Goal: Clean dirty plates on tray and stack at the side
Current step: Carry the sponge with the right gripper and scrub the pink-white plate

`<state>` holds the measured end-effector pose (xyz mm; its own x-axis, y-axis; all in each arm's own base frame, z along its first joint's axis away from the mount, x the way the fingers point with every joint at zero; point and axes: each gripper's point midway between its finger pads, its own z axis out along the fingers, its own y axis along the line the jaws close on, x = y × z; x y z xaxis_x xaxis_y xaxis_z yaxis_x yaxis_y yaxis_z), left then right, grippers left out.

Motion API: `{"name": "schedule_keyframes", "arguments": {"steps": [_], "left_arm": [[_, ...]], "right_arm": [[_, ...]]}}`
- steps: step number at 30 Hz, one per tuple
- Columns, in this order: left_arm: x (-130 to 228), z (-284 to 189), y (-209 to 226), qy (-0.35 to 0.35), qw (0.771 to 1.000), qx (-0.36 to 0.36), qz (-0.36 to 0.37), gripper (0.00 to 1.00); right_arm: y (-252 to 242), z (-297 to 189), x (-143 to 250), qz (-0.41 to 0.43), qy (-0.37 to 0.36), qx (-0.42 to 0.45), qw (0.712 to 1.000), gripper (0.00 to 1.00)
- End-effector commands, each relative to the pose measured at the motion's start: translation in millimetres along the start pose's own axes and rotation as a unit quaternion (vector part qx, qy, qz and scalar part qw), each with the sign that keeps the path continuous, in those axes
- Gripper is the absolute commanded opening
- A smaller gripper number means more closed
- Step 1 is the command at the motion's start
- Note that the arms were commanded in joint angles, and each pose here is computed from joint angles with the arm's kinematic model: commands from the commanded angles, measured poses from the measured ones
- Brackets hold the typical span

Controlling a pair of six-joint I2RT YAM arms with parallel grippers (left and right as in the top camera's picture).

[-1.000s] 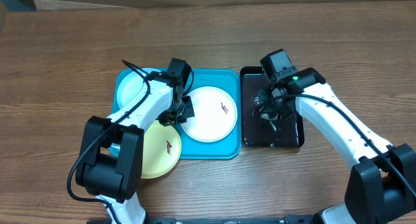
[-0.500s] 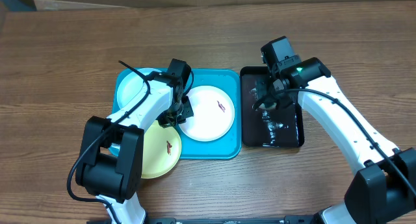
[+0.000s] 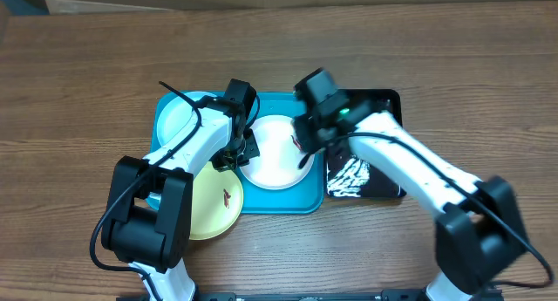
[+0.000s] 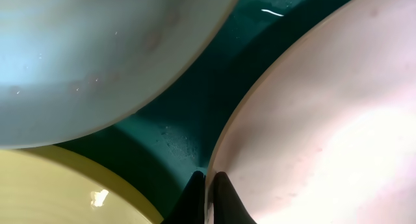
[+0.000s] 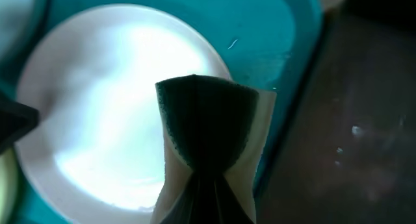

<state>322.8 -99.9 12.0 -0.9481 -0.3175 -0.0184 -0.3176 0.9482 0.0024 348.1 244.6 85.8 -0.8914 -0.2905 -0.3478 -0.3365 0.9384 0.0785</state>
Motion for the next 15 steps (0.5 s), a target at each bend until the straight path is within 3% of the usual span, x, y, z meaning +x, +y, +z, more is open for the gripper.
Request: {"name": "schedule_keyframes", "arguments": {"steps": [1,15], "left_arm": [[0.1,5.9,10.8,-0.006,1.0,-0.029,0.001,0.04],[0.7,5.9,11.1,-0.004,1.0,-0.03,0.007,0.04]], "right_arm": [[-7.2,11.3,-9.6,-0.014,-0.019,0.054,0.998,0.04],[-5.8,82.1,6.1,-0.008,0.015,0.077,0.997,0.04]]}}
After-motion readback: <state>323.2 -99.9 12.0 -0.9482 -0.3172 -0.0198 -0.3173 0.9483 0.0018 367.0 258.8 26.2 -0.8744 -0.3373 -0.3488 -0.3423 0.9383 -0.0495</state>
